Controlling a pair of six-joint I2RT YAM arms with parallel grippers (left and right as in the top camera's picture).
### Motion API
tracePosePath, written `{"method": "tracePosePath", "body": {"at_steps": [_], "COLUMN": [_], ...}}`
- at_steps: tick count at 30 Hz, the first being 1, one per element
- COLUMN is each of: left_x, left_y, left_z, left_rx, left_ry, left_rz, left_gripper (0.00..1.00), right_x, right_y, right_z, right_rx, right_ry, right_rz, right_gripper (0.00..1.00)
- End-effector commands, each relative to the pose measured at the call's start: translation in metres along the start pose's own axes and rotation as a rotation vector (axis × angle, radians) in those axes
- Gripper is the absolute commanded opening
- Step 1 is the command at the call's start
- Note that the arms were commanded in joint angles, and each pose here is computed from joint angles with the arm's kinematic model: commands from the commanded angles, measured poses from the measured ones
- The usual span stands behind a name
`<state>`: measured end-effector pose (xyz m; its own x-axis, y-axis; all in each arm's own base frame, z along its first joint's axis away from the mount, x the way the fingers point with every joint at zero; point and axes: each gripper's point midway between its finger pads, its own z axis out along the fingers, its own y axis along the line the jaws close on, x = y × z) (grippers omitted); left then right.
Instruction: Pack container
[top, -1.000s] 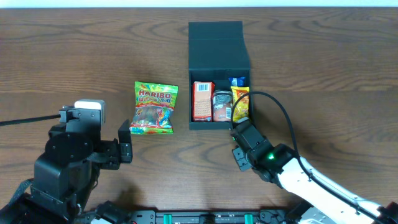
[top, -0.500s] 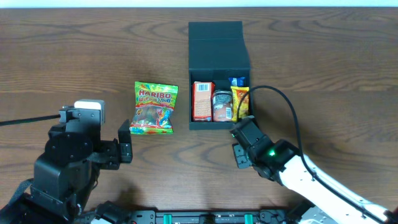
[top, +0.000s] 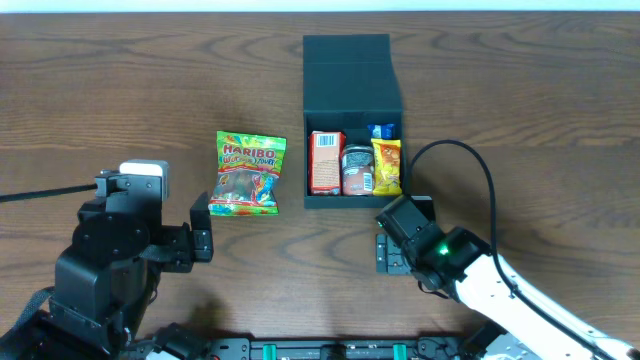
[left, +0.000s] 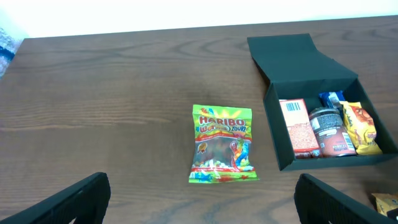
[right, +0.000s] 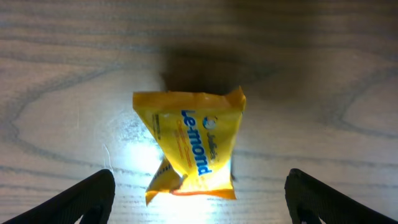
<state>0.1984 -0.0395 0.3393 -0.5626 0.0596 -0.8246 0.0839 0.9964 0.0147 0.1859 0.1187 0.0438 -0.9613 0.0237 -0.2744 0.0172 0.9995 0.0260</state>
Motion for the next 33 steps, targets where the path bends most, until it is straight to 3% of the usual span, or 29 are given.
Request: {"method": "tracePosePath", "body": {"at_steps": [1, 7, 19, 33], "left_x": [-0.004, -0.004, -0.004, -0.004], "left_y": [0.005, 0.005, 0.005, 0.005], "left_z": [-0.003, -0.003, -0.003, -0.003], "left_rx": [-0.02, -0.021, -0.02, -0.02], "left_ry": [-0.015, -0.015, -0.015, -0.015], "left_rz": [0.01, 0.01, 0.01, 0.01], "left_gripper": [0.95, 0.95, 0.95, 0.95], "right_x": [0.003, 0.008, 0.011, 0.007], "right_y": [-0.003, -0.002, 0.0, 0.003], "right_z": [0.007, 0.018, 0.037, 0.038], "right_rx": [0.009, -0.013, -0.019, -0.03], "right_ry": [-0.018, -0.024, -0.028, -0.043], "right_rz": [-0.012, -0.005, 0.017, 0.019], "right_gripper": [0.87, 0.87, 0.77, 0.47]}}
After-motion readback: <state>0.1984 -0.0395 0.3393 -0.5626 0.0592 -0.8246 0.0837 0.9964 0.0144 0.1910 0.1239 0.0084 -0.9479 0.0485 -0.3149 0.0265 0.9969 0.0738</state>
